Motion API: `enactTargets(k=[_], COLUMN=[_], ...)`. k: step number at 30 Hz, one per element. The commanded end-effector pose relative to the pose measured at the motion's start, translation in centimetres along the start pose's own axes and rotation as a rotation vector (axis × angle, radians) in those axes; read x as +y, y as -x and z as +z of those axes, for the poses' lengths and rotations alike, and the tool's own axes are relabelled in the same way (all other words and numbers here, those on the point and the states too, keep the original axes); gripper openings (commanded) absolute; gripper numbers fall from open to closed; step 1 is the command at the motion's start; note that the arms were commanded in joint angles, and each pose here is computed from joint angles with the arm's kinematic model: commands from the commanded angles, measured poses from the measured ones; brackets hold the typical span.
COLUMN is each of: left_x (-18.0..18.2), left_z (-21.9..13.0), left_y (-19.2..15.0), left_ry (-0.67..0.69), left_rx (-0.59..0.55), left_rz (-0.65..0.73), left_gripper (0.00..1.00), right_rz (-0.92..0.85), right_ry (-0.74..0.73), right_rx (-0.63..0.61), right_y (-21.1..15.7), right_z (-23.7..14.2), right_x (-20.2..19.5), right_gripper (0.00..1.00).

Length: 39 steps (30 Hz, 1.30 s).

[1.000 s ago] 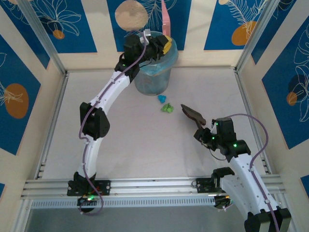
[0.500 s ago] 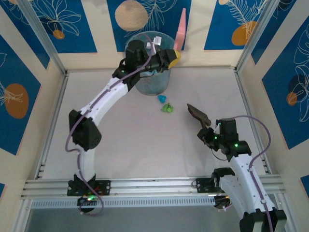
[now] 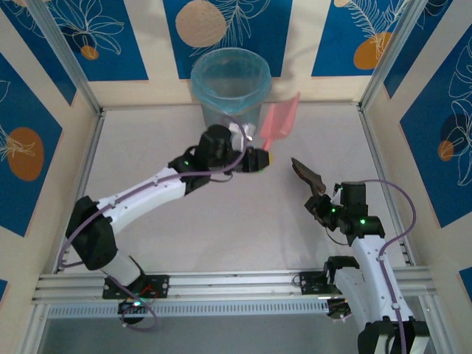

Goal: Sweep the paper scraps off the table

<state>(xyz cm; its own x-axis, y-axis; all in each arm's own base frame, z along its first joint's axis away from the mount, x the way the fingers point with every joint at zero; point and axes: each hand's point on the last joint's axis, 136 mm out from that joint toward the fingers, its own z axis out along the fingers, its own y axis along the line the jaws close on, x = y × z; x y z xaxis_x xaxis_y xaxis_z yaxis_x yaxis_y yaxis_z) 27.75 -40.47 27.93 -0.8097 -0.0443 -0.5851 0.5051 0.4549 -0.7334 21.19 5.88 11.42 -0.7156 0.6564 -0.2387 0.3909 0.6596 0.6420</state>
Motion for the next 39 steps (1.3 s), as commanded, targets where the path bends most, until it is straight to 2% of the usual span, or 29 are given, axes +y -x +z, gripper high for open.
enactTargets(k=[1,4,8,13,16,23,29,33,39], left_x=[1.7,4.5,9.2,14.2,16.4,19.3,20.9,21.2,22.3], left_z=[-0.8,-2.2,-5.8,-9.0,-10.0,-10.5,-10.3,-9.6,-9.1], left_y=[-1.9,-5.5,-10.2,-15.9,-17.9,-18.9,-18.4,-18.1,-17.7], left_ry=[0.121,0.249,0.454,0.627,0.716,0.839,0.937,0.935,0.959], left_rx=[0.001,0.093,0.224,0.397,0.445,0.488,0.535,0.547,0.551], left_rz=[0.084,0.119,0.148,0.127,0.128,0.18,0.252,0.301,0.368], left_gripper=[0.0,0.0,0.0,0.0,0.0,0.0,0.0,0.0,0.0], right_rz=[-0.016,-0.01,-0.001,0.009,0.009,0.0,-0.09,-0.182,-0.266], right_ry=[0.037,0.035,0.035,0.02,0.007,-0.076,-0.158,-0.249,-0.308], right_rx=[0.018,0.02,0.016,0.007,-0.005,-0.027,0.031,0.073,0.14], right_y=[-0.2,-0.2,0.1,0.5,0.9,1.7,2.1,2.3,2.6], right_z=[0.2,0.3,0.4,0.4,0.3,-0.1,0.1,0.7,3.4], right_x=[0.4,0.3,0.1,-0.2,-0.3,-0.3,2.0,3.9,7.1], right_gripper=[0.0,0.0,0.0,0.0,0.0,0.0,0.0,0.0,0.0])
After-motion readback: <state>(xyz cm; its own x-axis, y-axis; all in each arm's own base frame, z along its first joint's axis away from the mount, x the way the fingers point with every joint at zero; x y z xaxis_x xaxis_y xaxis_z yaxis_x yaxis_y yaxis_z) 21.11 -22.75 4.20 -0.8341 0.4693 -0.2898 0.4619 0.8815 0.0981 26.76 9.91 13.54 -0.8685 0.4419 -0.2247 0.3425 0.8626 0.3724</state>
